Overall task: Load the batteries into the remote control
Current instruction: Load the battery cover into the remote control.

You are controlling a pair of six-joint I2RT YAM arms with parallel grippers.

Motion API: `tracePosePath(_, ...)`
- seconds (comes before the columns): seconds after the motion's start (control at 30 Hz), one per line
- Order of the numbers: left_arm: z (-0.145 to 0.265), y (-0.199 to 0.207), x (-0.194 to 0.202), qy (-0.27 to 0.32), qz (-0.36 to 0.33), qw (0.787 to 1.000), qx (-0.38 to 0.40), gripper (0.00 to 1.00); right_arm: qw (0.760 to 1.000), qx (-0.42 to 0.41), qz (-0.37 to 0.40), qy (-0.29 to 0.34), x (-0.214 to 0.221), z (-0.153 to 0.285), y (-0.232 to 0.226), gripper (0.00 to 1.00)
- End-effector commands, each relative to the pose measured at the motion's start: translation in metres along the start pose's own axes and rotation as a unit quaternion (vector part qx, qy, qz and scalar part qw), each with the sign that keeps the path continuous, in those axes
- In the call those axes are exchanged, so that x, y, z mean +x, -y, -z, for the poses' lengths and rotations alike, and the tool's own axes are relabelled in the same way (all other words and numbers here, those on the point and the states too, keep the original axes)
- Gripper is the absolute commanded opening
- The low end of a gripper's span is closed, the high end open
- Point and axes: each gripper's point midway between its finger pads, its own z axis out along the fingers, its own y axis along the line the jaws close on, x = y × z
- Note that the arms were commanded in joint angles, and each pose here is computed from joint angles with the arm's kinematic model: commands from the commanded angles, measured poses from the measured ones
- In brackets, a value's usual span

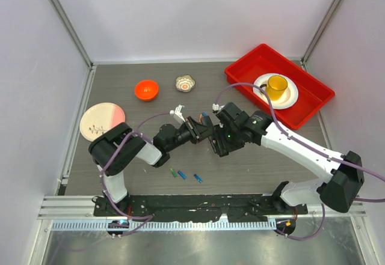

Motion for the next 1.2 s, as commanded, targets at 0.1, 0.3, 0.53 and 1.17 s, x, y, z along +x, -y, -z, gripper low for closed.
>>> tracePosePath(0.1,0.001,0.069,-0.014,0.033,-0.035,0.990,0.134,0.00,0.999,-0.021,0.015,0.020,-0.018,-0.001,-0.014,0.16)
tracePosePath(0.3,0.002,0.072,-0.011,0.028,-0.035,0.989,0.138,0.00,1.000,-0.014,0.017,0.021,-0.019,-0.008,-0.011,0.15)
tracePosePath(0.53,0.003,0.075,-0.010,0.024,-0.034,0.989,0.142,0.00,1.000,-0.010,0.018,0.019,-0.019,-0.013,-0.010,0.15)
tracePosePath(1.17,0.005,0.085,-0.012,0.028,-0.033,0.987,0.153,0.00,1.000,0.015,0.018,0.017,-0.013,-0.023,0.002,0.14)
